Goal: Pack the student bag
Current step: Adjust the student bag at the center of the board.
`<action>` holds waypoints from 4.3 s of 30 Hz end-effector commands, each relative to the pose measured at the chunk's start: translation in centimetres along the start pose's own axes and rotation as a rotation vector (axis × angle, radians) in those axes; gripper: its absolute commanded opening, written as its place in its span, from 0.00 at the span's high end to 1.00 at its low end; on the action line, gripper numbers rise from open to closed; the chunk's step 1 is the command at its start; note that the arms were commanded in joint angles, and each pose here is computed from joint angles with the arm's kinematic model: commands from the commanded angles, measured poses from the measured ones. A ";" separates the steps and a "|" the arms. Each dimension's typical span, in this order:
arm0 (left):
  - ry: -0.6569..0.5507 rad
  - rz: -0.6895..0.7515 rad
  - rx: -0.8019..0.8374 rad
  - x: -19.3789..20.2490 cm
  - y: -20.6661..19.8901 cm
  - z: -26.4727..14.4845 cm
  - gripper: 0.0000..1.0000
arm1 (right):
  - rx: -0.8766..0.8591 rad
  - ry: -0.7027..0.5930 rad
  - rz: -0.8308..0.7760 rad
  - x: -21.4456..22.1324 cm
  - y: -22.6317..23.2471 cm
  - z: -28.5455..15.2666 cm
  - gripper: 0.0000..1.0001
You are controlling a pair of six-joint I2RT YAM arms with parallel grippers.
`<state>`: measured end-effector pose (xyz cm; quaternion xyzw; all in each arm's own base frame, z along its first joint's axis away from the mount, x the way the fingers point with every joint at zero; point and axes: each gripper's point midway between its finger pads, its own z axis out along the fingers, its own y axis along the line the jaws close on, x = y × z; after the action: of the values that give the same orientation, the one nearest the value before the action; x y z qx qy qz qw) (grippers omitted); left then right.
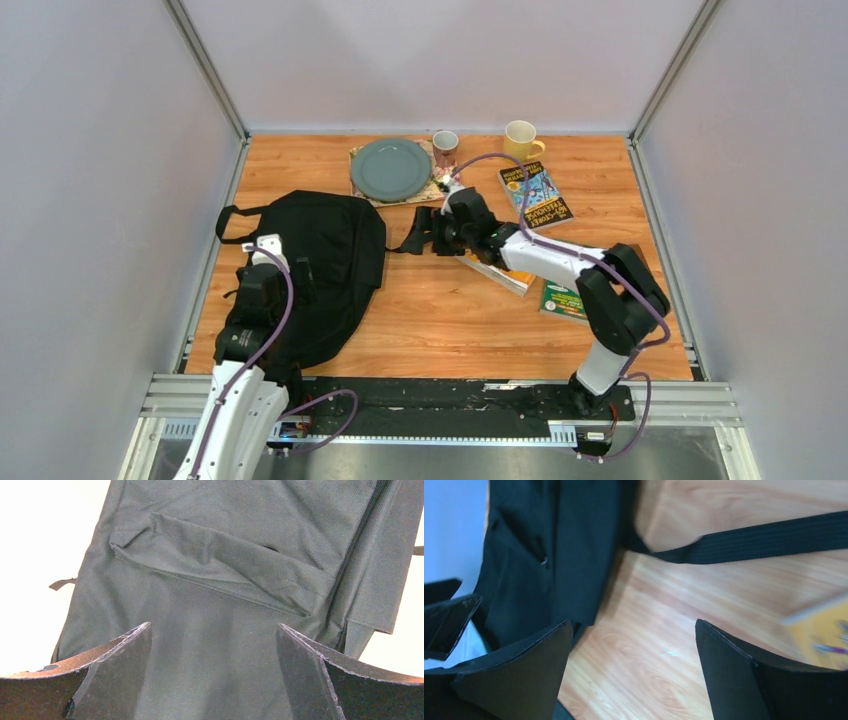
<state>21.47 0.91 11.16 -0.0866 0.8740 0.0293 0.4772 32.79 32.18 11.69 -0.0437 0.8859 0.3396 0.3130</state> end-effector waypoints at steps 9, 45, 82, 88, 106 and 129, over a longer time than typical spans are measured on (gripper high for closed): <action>-0.069 -0.027 -0.004 -1.8 0.1 -0.7 0.02 | -0.226 0.117 0.031 3.8 9.4 7.2 0.02; -0.100 -0.019 0.057 -2.2 -0.8 -0.9 0.02 | 0.066 0.066 -0.079 -1.9 -1.2 1.4 0.31; -0.042 -0.011 0.079 -1.3 -1.4 -0.5 0.01 | 0.412 -0.184 -0.387 0.9 -0.7 -6.7 1.00; -0.004 -0.071 0.178 -0.5 -3.3 -0.9 0.01 | 0.459 -0.183 -0.425 -3.8 -4.2 -6.3 1.00; 0.100 -0.675 0.563 4.3 -10.7 -2.1 0.08 | 0.466 -0.107 -0.352 -2.7 -6.9 -4.7 1.00; 0.242 -0.643 0.454 6.1 -10.3 -2.2 0.11 | 0.464 -0.087 -0.259 -1.9 -7.3 -3.9 0.99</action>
<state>18.02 -9.93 7.82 -0.2367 0.8414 -0.3166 0.3684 32.97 22.51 9.45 -0.0951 0.9235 0.0559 0.3674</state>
